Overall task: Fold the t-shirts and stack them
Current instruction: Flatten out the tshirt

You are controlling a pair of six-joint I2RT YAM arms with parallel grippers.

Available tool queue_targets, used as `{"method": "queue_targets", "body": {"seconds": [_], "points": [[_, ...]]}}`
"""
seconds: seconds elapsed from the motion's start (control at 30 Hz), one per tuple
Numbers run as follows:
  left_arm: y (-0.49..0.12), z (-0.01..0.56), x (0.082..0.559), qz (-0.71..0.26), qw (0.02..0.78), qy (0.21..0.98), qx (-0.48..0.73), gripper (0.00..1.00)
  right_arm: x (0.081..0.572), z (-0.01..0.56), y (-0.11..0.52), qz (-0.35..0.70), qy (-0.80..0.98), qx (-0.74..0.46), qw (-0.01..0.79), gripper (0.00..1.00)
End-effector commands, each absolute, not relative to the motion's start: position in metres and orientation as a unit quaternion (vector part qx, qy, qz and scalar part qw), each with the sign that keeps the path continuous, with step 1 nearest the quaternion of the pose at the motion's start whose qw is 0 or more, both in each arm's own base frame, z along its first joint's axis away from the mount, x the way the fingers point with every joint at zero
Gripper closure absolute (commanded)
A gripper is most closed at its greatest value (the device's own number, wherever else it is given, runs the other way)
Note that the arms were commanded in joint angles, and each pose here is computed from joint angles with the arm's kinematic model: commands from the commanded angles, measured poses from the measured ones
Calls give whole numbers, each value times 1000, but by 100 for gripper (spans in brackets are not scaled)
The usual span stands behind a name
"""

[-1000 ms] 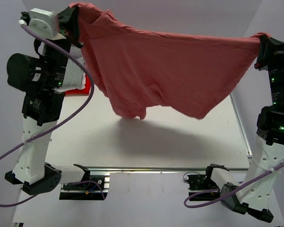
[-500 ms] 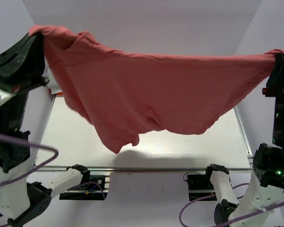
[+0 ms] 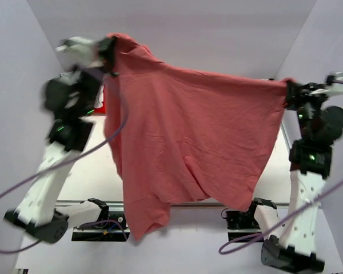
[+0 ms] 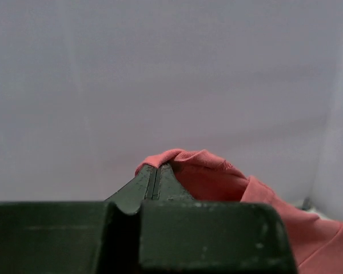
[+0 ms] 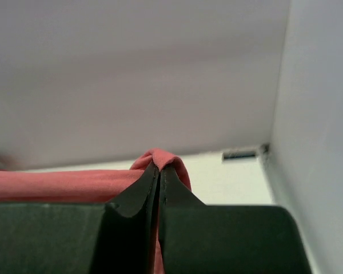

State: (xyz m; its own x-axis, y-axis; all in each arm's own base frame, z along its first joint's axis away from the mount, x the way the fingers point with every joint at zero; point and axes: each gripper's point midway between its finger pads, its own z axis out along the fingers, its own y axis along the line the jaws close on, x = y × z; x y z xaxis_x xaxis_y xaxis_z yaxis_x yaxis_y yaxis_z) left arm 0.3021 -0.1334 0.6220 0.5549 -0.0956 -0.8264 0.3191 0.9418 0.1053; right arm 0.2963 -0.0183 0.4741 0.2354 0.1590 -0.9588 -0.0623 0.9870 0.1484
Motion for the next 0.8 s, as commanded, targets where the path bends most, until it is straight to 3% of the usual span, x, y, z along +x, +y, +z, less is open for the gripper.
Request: {"method": "queue_targets", "body": {"seconds": [0.0,0.1,0.2,0.23,0.3,0.43,0.77], "points": [[-125,518,394,-58,803,593,14,100,340,417,-13,133,643,51,752,100],[-133,418,454,-27,730,683,-3,100,391,331,-12,182,710,62,678,100],[-138,325,503,-6,663,749,3,100,421,289,-7,212,743,47,633,100],[-138,324,517,-10,660,751,-9,100,438,250,-8,227,770,55,594,100],[-138,300,537,-15,634,774,-8,100,455,253,-10,229,770,48,593,100],[-151,256,573,-45,609,792,-3,100,486,207,-14,245,803,52,540,100],[-153,227,625,-73,598,798,-1,100,534,183,-23,250,820,54,512,100]]}}
